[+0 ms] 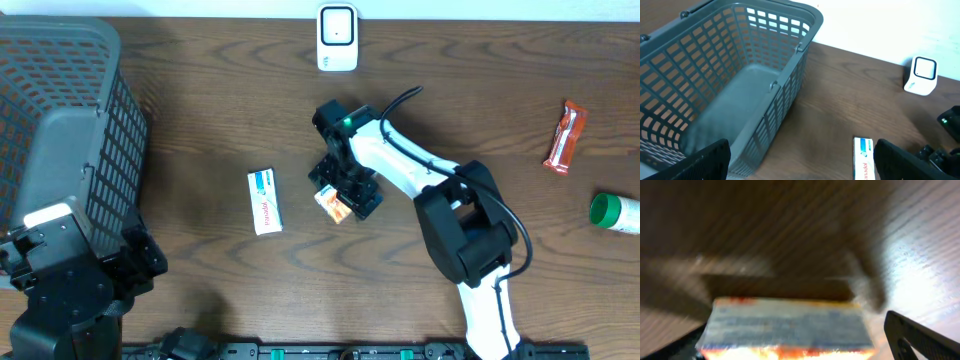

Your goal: Scan the item barcode

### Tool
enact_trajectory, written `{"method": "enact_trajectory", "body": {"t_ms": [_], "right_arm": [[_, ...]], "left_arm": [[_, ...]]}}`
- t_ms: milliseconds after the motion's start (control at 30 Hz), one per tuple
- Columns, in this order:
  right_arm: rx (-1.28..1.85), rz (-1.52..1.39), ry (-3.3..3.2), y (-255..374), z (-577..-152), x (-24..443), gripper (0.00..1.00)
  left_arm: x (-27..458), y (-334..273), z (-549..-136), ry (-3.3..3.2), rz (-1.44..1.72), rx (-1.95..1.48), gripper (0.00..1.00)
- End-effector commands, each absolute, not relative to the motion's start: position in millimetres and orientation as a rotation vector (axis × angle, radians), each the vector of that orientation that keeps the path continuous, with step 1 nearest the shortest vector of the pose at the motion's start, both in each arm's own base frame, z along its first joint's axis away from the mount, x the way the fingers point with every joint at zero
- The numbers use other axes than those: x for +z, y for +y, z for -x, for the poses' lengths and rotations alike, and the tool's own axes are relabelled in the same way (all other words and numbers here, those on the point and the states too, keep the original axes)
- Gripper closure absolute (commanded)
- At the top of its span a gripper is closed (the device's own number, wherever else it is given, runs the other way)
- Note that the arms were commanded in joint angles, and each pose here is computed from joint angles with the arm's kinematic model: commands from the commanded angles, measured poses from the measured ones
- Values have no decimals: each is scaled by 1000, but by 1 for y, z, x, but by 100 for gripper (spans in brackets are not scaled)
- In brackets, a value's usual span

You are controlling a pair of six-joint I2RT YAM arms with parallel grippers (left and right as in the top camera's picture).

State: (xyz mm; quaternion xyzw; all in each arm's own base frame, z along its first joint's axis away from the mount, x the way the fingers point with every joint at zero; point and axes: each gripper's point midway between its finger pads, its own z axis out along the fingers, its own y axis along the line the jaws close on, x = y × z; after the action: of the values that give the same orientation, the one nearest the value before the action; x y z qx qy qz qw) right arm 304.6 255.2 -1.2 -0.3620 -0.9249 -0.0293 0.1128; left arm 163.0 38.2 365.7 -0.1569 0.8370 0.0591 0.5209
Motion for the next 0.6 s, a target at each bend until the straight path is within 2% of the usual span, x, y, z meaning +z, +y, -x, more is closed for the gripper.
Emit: {"method": "enact_trajectory", "body": {"t_ms": [0, 200, 567], "right_arm": [[16, 1082, -2663, 257, -292, -29, 1], [29, 1050, -2579, 268, -276, -58, 1], [115, 1073, -2569, 254, -271, -57, 1]], "left_arm": [[370, 41, -162, 1989, 394, 141, 9], [370, 41, -162, 1989, 394, 141, 9], [370, 41, -162, 1989, 394, 141, 9]]}}
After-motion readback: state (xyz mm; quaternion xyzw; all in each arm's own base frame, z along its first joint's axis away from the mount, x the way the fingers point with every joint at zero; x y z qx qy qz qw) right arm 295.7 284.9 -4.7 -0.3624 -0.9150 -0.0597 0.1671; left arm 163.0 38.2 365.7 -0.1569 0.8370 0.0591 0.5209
